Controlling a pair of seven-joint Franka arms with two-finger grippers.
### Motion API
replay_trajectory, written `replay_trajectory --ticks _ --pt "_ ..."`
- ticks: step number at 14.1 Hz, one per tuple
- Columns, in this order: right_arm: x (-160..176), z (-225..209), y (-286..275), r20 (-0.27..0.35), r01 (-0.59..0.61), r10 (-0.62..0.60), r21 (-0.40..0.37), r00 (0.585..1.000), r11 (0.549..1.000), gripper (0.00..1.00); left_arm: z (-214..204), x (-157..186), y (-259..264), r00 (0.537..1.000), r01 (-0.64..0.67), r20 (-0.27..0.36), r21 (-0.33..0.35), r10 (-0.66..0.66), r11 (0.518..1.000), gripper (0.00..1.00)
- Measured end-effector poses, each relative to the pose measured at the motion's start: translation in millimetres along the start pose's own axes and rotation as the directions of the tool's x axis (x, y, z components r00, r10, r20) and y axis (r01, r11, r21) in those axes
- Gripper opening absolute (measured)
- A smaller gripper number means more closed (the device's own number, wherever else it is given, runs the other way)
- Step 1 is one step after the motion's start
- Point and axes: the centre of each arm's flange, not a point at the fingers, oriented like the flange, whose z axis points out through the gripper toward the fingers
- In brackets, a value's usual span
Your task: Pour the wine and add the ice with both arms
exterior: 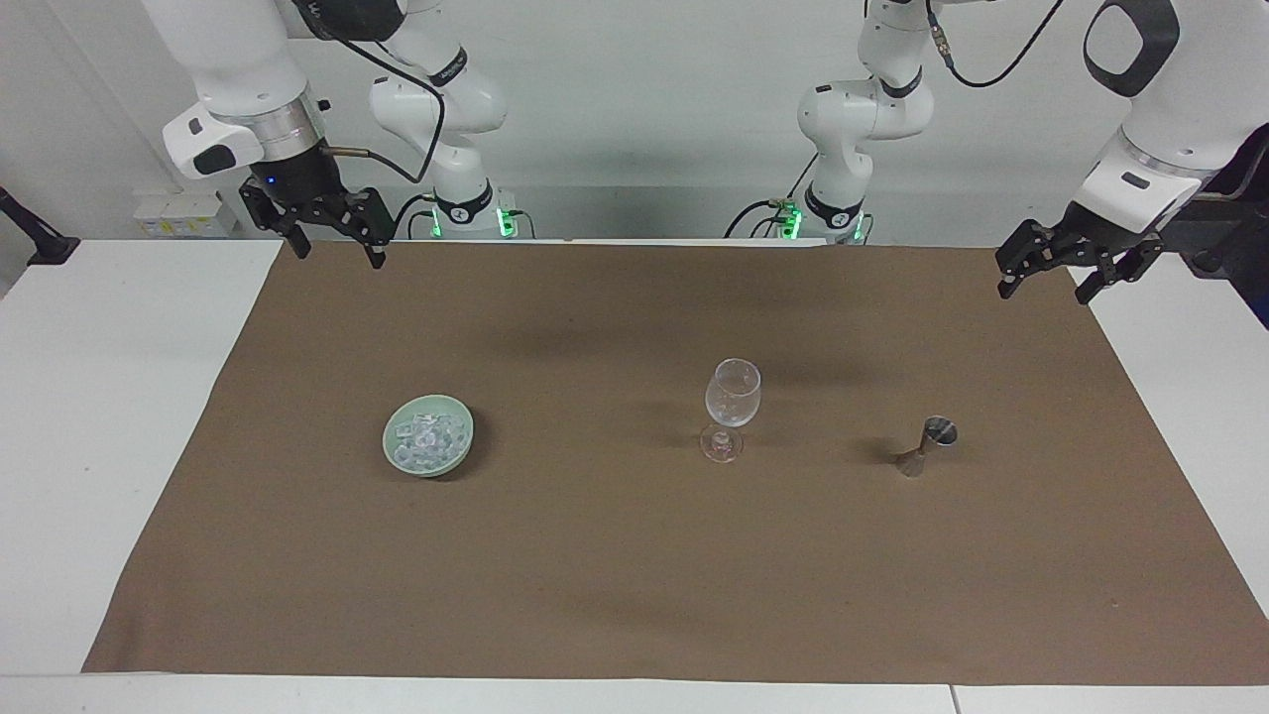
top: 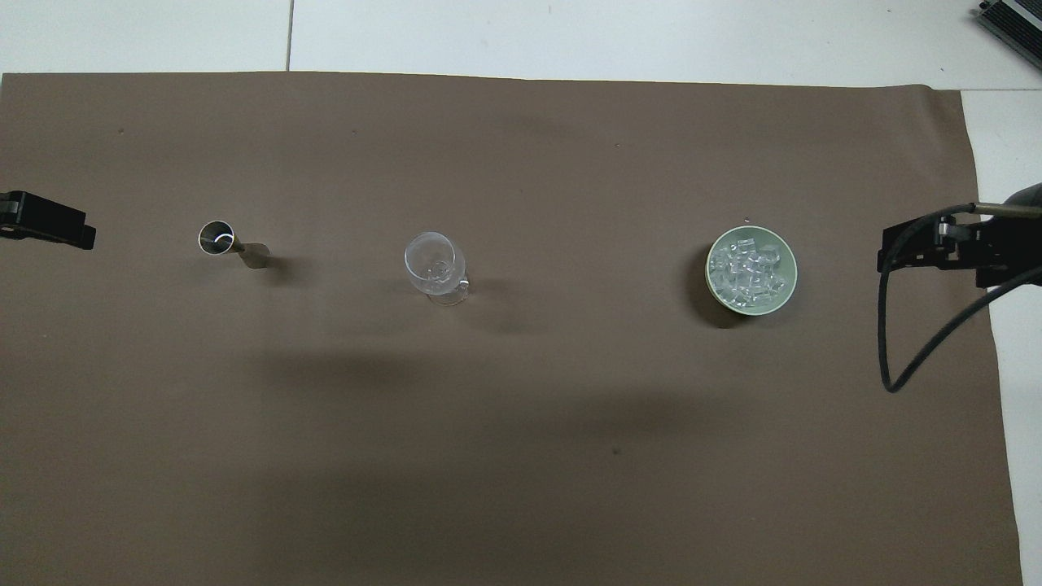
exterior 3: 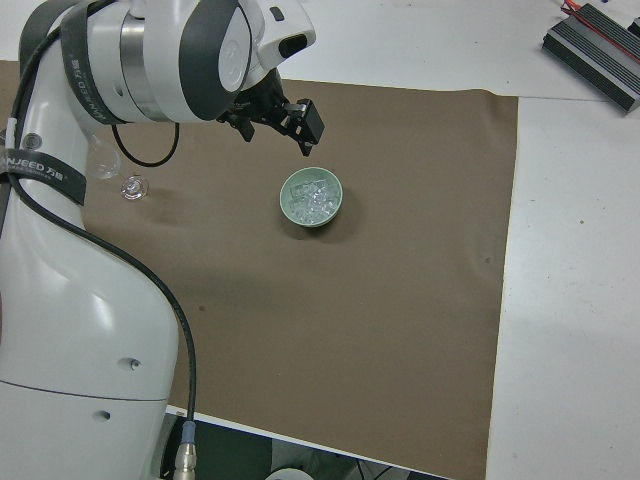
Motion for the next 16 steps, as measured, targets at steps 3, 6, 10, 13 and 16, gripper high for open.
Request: replay_trajectory --ticks 3,6,10,13,16 --pt "0.0 0.0 0.0 0.000 0.000 0.000 0.000 1.000 1.000 1.00 0.0 0.0 0.0 1.000 0.000 0.000 0.000 0.000 1.000 1.00" --pt "0.0 0.0 0.0 0.000 0.000 0.000 0.000 1.000 1.000 1.00 1.0 -0.1 -0.7 1.000 0.001 0.002 0.000 -0.001 1.000 1.00" --pt "0.0 0.0 0.0 0.000 0.000 0.000 0.000 1.000 1.000 1.00 1.8 -0.4 -1.6 1.000 0.003 0.005 0.000 -0.003 1.000 1.00" --pt "0.0 0.0 0.0 0.000 0.000 0.000 0.000 1.000 1.000 1.00 2.2 -0.6 0.7 1.000 -0.001 0.010 -0.002 0.001 1.000 1.00" --pt "0.0 0.0 0.0 0.000 0.000 0.000 0.000 1.000 1.000 1.00 2.5 -1.0 0.4 1.000 0.000 0.013 -0.002 0.000 1.000 1.00"
